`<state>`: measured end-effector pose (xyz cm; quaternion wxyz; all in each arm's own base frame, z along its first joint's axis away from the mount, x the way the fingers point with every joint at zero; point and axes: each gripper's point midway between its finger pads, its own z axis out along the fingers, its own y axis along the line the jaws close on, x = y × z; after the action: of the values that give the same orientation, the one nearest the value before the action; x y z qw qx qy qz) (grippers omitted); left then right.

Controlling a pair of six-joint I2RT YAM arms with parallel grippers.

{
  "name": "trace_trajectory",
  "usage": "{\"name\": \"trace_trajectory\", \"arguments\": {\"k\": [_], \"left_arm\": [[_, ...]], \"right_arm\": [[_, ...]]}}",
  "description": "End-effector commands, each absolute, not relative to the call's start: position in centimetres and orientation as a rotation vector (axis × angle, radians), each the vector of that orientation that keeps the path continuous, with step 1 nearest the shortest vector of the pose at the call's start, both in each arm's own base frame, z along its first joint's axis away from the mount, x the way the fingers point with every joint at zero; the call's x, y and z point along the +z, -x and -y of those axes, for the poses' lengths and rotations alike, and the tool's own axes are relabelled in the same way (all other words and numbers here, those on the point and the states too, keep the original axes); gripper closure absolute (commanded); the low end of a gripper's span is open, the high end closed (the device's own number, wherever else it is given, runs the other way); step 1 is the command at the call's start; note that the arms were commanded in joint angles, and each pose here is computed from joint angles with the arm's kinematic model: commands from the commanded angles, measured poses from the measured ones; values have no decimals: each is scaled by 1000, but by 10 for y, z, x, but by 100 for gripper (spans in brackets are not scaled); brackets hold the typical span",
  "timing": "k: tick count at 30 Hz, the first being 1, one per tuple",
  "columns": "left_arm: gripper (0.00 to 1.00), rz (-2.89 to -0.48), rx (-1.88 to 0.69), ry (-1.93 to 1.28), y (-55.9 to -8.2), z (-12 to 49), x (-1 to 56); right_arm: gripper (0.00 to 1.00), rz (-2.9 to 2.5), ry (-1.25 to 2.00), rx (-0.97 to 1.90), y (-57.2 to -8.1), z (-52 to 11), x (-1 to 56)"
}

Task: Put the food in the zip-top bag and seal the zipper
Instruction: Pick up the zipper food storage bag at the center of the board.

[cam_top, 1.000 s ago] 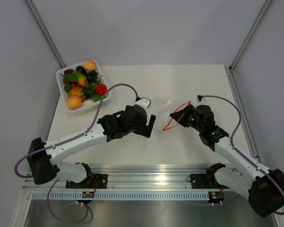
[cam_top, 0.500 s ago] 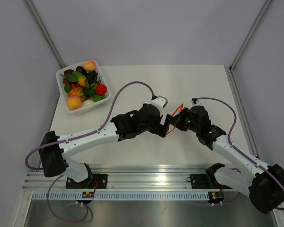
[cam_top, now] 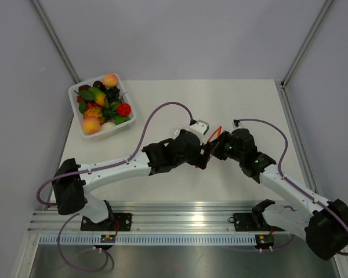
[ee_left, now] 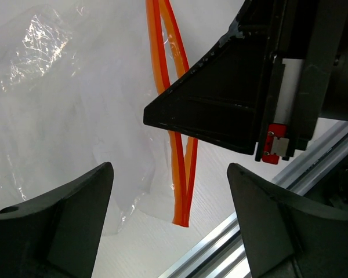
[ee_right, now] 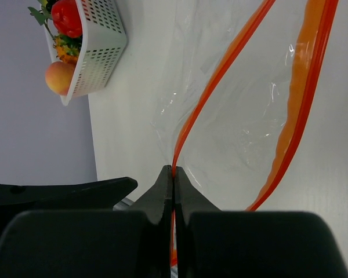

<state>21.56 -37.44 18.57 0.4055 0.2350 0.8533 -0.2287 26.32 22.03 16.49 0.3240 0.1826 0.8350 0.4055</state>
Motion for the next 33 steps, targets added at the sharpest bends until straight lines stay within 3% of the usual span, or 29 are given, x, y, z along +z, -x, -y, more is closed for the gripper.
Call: {"name": "trace_trajectory", "arguments": {"k": [1,5,9,10,11,13,14,16,18,22,28,31,33], "left_arm": [[18,-2106,-549,-568,-226,379,180],[19,-2116,-540,-567,-225,378,169],[38,-2109,-526,-550,-228,376,168],[45,-2105,-522,-543,-229,374,169],[69,-2100,-513,-538,-230,373,170],[96,-2100,-504,-530,-231,370,171],[100,-2097,-499,-519,-231,367,174],[100,-2094,-495,-512,-232,363,176],[100,-2098,-523,-497,-230,359,180],[100,-2122,-652,-437,-234,349,189],[100,-2102,-802,-365,-232,344,220],[100,-2088,-834,-363,-230,345,229],[100,-2091,-834,-365,-229,345,228]], "right_arm": [[100,-2095,-439,1170,-266,-231,205],[100,-2083,-437,1179,-263,-230,211],[100,-2088,-439,1177,-261,-229,210],[100,-2089,-439,1176,-260,-228,210],[100,-2088,-436,1171,-260,-228,210],[100,-2094,-440,1152,-260,-225,208],[74,-2114,-427,1121,-258,-223,203],[46,-2100,-410,1059,-261,-215,210],[33,-2104,-404,1000,-259,-206,218],[31,-2034,-368,925,-253,-188,249],[31,-2043,-461,812,-253,-167,231],[18,-2097,-470,819,-257,-175,212],[16,-2094,-456,849,-262,-182,210]]}}
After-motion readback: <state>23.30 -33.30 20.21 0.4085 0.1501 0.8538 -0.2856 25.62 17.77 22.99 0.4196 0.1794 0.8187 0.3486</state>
